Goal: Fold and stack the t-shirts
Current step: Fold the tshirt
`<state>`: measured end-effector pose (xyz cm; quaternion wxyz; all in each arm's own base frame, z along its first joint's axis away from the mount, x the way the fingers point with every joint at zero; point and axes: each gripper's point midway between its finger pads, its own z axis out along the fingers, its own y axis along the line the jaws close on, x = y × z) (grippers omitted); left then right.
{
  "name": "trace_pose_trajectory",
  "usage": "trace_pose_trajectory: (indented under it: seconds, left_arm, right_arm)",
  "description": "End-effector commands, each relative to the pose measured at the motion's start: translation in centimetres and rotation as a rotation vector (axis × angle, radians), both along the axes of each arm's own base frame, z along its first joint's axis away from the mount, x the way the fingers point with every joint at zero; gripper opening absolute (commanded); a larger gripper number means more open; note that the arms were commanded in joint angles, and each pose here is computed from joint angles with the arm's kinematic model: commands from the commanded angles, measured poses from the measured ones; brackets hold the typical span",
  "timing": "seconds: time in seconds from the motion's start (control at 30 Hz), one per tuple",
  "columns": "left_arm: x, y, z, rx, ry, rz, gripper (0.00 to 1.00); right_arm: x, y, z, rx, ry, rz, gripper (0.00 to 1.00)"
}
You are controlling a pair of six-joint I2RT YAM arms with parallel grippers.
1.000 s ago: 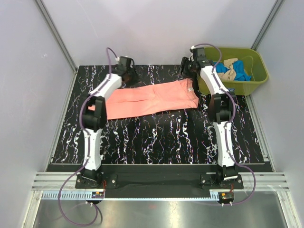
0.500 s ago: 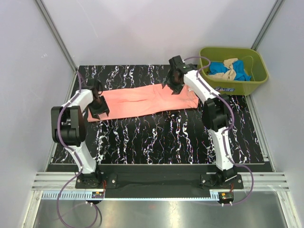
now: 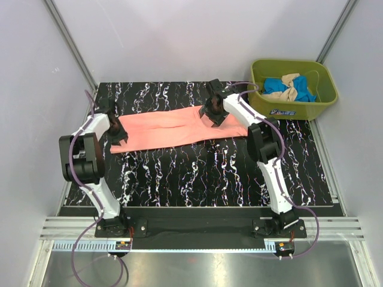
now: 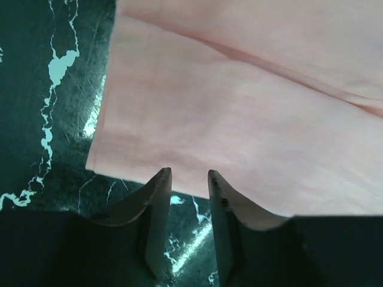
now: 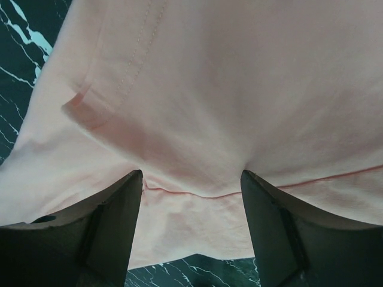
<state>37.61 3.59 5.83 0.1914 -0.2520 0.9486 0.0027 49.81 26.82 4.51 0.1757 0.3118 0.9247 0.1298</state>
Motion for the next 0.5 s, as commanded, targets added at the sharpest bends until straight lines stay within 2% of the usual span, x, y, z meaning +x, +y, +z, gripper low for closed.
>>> trace_pose_trajectory:
  seconds: [0.0,0.07,0.13,0.17,0.23,0.47]
  left_arm:
    - [-1.0,0.8,-3.2,-0.077,0.061,0.096,0.35]
    - [-2.2,0.8,-4.3,-0.095,0.090,0.134,0.36]
    - [-3.0,-0.9,-5.0,-0.208,0.118,0.168,0.38]
    - [-3.4,-1.1,-5.1,-0.228,0.137,0.181,0.41]
    - [-4.0,-1.7,-5.3,-0.255,0.159,0.198,0.41]
    - [-9.9,-5.6,-6.8,-0.421,0.278,0.271,0.42]
  right_arm:
    - [0.4,0.6,4.9,0.017,-0.119,0.068,0.74]
    - [0.1,0.1,5.5,-0.002,-0.131,0.086,0.75]
    - [-0.7,-0.4,4.9,-0.022,-0.114,0.098,0.75]
    - [-0.7,-0.3,5.9,-0.008,-0.140,0.102,0.75]
    - [-1.7,-0.5,4.8,-0.003,-0.116,0.105,0.75]
    - [-3.0,-0.6,4.7,0.023,-0.094,0.103,0.76]
